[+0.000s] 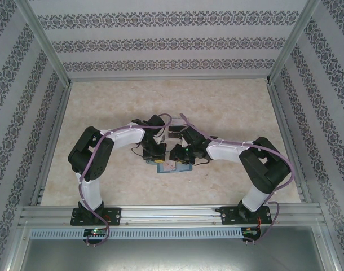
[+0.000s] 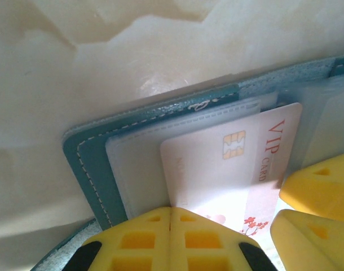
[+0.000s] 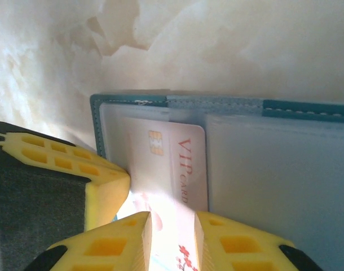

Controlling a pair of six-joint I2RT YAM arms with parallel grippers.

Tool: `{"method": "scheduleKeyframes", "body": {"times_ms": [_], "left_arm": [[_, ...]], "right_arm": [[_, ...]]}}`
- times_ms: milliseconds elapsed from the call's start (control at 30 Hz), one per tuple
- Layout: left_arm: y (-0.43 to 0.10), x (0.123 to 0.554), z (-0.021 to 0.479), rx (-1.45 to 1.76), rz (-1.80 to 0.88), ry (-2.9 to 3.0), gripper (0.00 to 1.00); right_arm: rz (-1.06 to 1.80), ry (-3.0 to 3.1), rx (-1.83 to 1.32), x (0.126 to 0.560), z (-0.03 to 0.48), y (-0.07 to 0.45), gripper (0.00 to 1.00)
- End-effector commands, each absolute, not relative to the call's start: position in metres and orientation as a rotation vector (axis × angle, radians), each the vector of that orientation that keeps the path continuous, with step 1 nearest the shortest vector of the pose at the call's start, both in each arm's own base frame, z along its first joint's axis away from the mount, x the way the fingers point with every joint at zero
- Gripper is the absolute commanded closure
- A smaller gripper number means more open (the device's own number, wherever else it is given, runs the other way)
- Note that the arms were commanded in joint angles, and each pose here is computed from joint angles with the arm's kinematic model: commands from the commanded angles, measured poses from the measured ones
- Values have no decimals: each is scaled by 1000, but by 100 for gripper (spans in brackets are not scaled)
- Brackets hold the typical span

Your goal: Take the credit cards out of the card holder

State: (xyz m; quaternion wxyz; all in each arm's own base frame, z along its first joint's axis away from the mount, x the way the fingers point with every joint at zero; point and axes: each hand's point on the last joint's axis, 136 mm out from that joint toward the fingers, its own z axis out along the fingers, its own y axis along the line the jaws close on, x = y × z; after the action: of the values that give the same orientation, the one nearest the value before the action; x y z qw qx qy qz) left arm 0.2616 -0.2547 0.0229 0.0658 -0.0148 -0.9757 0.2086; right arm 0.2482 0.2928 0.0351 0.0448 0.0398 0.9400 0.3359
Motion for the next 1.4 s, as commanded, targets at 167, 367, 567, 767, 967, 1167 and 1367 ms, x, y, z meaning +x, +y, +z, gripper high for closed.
{"method": "scheduleKeyframes", "body": {"times_ms": [167,367,567,767,967,1167,1367], "left_arm": [[-244,247,6,-65,497,-2911,97],[-244,248,6,-68,493,-2911,98],[-245,249,6,-70,496,-2910,97],[-245,249,6,-72,495,-2907,97],[-244,248,5,-70,491,-2904,97],[-245,249,5,-71,493,-2905,97],[-244,248,5,-69,488,-2904,97]], "right_arm": [[892,2880,115,252,36,276,69],[834,2943,85,247,22,273,68],[894,2953,33,244,21,286,69],[955,2934,19,245,26,294,73],[1012,2887,19,248,41,298,76],[1062,2856,22,249,53,301,78],[1058,2867,37,249,47,299,83]]}}
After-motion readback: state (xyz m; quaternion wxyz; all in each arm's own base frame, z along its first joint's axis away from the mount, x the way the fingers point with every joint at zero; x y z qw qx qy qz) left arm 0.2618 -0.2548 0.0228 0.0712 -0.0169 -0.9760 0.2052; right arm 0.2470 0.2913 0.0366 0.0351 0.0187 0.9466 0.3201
